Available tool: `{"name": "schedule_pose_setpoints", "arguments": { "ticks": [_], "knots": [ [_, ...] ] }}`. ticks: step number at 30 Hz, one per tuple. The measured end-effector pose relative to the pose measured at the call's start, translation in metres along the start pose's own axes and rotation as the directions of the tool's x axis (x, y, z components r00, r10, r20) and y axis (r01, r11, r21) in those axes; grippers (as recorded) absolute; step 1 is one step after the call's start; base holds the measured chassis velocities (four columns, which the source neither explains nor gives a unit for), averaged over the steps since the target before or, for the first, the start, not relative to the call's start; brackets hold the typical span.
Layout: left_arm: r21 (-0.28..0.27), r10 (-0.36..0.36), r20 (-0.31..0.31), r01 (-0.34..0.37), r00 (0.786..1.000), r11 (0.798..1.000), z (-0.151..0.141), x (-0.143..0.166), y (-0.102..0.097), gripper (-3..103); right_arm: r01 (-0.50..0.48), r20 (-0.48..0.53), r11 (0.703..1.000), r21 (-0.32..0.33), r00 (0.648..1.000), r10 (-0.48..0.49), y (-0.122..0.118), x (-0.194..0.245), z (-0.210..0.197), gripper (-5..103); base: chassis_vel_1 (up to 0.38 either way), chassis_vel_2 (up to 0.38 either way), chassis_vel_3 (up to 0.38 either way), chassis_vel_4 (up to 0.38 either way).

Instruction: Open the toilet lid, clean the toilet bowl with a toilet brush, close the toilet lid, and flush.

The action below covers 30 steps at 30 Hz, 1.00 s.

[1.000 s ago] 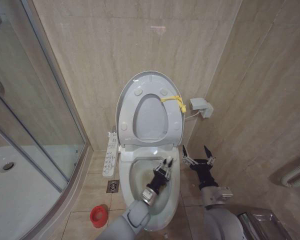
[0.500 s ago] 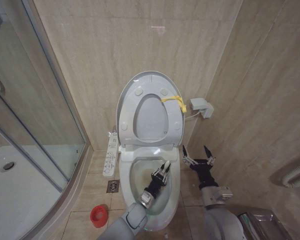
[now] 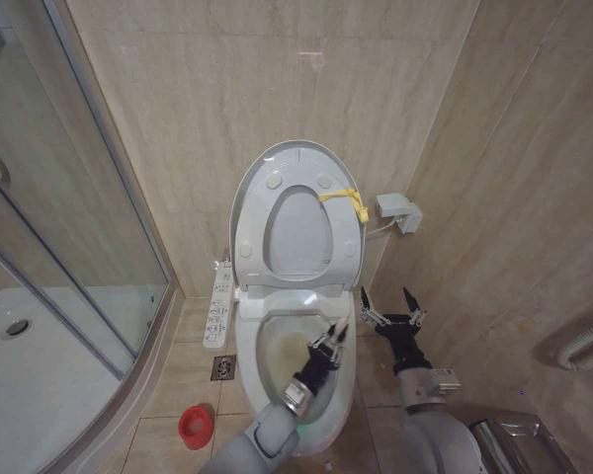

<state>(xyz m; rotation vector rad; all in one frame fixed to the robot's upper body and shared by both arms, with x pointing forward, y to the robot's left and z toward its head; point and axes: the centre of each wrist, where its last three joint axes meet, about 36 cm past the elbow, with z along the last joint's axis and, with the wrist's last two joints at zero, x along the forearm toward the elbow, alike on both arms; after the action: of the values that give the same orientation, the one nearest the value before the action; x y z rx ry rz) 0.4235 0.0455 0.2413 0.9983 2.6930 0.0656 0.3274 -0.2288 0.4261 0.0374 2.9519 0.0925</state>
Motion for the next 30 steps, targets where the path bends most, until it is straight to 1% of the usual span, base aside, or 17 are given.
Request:
{"name": "schedule_pose_setpoints", "arguments": {
  "ticks": [3, 5, 8, 9, 10, 13, 14, 16, 17, 18, 19, 20, 22, 24, 26, 27, 30],
  "knots": [
    [-0.020, -0.020, -0.006, 0.020, 1.000, 1.000, 0.003, -0.004, 0.013, 18, 0.000, 0.000, 1.000, 0.000, 1.000, 0.000, 0.000, 0.000, 0.000, 100, 0.000, 0.000, 0.000, 0.000],
    [-0.018, -0.021, 0.003, 0.021, 1.000, 1.000, 0.000, -0.006, 0.013, 18, 0.000, 0.000, 1.000, 0.000, 1.000, 0.000, 0.000, 0.000, 0.000, 100, 0.000, 0.000, 0.000, 0.000],
    [0.012, -0.008, 0.056, 0.008, 0.998, 1.000, -0.019, -0.016, 0.002, 18, 0.000, 0.000, 1.000, 0.000, 1.000, 0.000, 0.000, 0.000, 0.000, 100, 0.000, 0.000, 0.000, 0.000],
    [0.012, -0.008, 0.056, 0.008, 0.998, 1.000, -0.019, -0.016, 0.002, 18, 0.000, 0.000, 1.000, 0.000, 1.000, 0.000, 0.000, 0.000, 0.000, 100, 0.000, 0.000, 0.000, 0.000],
    [0.031, 0.003, 0.079, -0.005, 0.997, 0.999, -0.029, -0.018, -0.006, 18, 0.000, 0.000, 1.000, 0.000, 1.000, 0.000, 0.000, 0.000, 0.000, 100, 0.000, 0.000, 0.000, 0.000],
    [0.050, 0.018, 0.090, -0.023, 0.996, 0.999, -0.033, -0.018, -0.012, 18, 0.000, 0.000, 1.000, 0.000, 1.000, 0.000, 0.000, 0.000, 0.000, 100, 0.000, 0.000, 0.000, 0.000],
    [0.052, 0.025, 0.086, -0.030, 0.996, 0.998, -0.031, -0.017, -0.013, 18, 0.000, 0.000, 1.000, 0.000, 1.000, 0.000, 0.000, 0.000, 0.000, 100, 0.000, 0.000, 0.000, 0.000],
    [0.043, 0.030, 0.054, -0.032, 0.998, 0.999, -0.014, -0.009, -0.010, 18, 0.000, 0.000, 1.000, 0.000, 1.000, 0.000, 0.000, 0.000, 0.000, 100, 0.000, 0.000, 0.000, 0.000],
    [0.029, 0.025, 0.027, -0.026, 0.999, 0.999, -0.003, -0.004, -0.006, 18, 0.000, 0.000, 1.000, 0.000, 1.000, 0.000, 0.000, 0.000, 0.000, 100, 0.000, 0.000, 0.000, 0.000],
    [0.029, 0.025, 0.027, -0.026, 0.999, 0.999, -0.003, -0.004, -0.006, 18, 0.000, 0.000, 1.000, 0.000, 1.000, 0.000, 0.000, 0.000, 0.000, 100, 0.000, 0.000, 0.000, 0.000],
    [0.012, 0.017, 0.009, -0.017, 1.000, 1.000, 0.003, -0.001, -0.001, 18, 0.000, 0.000, 1.000, 0.000, 1.000, 0.000, 0.000, 0.000, 0.000, 100, 0.000, 0.000, 0.000, 0.000],
    [-0.018, 0.000, -0.011, 0.000, 1.000, 1.000, 0.009, 0.001, 0.007, 18, 0.000, 0.000, 1.000, 0.000, 1.000, 0.000, 0.000, 0.000, 0.000, 100, 0.000, 0.000, 0.000, 0.000],
    [-0.055, -0.027, -0.031, 0.025, 0.999, 0.998, 0.011, 0.002, 0.014, 18, 0.000, 0.000, 1.000, 0.000, 1.000, 0.000, 0.000, 0.000, 0.000, 100, 0.000, 0.000, 0.000, 0.000],
    [-0.062, -0.038, -0.031, 0.036, 0.999, 0.997, 0.009, 0.001, 0.016, 18, 0.000, 0.000, 1.000, 0.000, 1.000, 0.000, 0.000, 0.000, 0.000, 100, 0.000, 0.000, 0.000, 0.000],
    [-0.050, -0.043, 0.001, 0.043, 0.999, 0.998, -0.003, -0.007, 0.015, 18, 0.000, 0.000, 1.000, 0.000, 1.000, 0.000, 0.000, 0.000, 0.000, 100, 0.000, 0.000, 0.000, 0.000],
    [-0.050, -0.043, 0.001, 0.043, 0.999, 0.998, -0.003, -0.007, 0.015, 18, 0.000, 0.000, 1.000, 0.000, 1.000, 0.000, 0.000, 0.000, 0.000, 100, 0.000, 0.000, 0.000, 0.000],
    [0.014, -0.026, 0.065, 0.025, 0.998, 1.000, -0.024, -0.017, -0.003, 18, 0.000, 0.000, 1.000, 0.000, 1.000, 0.000, 0.000, 0.000, 0.000, 100, 0.000, 0.000, 0.000, 0.000]
  ]
}}
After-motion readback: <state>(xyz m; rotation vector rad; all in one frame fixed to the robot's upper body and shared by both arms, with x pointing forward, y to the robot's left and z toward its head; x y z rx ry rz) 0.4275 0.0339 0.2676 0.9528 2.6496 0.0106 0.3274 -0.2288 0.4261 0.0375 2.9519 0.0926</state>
